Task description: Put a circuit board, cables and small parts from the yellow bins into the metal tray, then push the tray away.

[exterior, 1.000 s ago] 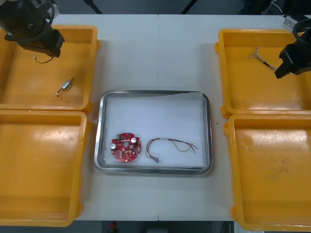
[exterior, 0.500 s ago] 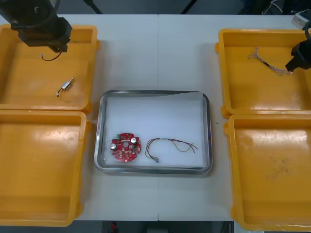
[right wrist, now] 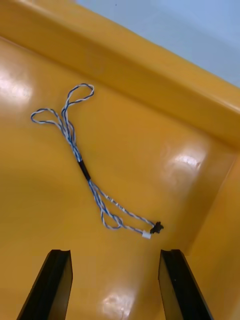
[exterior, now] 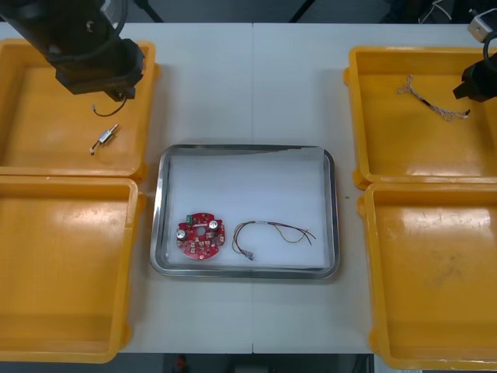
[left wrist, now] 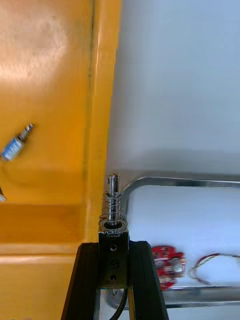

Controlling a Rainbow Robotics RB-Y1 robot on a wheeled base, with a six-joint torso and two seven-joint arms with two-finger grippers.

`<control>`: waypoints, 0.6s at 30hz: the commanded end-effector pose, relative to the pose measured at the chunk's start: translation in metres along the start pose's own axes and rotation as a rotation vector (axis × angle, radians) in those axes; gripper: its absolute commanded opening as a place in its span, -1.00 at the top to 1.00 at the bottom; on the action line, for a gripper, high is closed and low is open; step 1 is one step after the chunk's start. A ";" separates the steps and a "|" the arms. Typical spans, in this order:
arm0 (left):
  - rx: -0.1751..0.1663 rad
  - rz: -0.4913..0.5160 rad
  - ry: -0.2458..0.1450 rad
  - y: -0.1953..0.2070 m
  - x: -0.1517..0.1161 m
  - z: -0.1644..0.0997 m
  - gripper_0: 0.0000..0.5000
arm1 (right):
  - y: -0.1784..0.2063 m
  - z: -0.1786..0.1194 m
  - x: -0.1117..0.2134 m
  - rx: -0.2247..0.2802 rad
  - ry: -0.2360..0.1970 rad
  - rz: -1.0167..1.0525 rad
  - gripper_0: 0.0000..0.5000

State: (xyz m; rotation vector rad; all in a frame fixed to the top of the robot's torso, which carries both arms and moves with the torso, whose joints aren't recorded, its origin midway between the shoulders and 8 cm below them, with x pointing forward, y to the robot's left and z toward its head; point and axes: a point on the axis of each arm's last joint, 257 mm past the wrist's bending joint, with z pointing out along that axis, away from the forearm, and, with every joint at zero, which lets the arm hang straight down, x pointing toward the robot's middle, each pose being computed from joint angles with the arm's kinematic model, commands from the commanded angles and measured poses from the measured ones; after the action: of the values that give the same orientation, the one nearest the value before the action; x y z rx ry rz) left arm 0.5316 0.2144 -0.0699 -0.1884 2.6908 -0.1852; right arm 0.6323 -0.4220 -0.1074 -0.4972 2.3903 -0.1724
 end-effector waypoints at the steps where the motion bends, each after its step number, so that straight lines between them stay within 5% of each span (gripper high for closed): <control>1: -0.003 -0.042 -0.030 0.003 0.011 -0.011 1.00 | 0.003 -0.008 -0.052 0.006 -0.116 -0.078 -1.00; 9: -0.043 -0.035 -0.059 -0.005 0.047 0.008 1.00 | 0.013 0.022 -0.063 0.021 -0.200 -0.171 -1.00; 18: -0.088 -0.016 -0.073 -0.017 0.063 0.045 1.00 | 0.012 0.043 -0.054 0.054 -0.204 -0.254 -1.00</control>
State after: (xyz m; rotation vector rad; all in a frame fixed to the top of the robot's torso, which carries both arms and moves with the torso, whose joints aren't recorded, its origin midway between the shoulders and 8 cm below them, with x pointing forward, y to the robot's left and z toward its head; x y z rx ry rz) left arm 0.4916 0.1906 -0.1289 -0.1806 2.6449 -0.0460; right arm 0.6769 -0.4073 -0.1409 -0.7255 2.1905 -0.2710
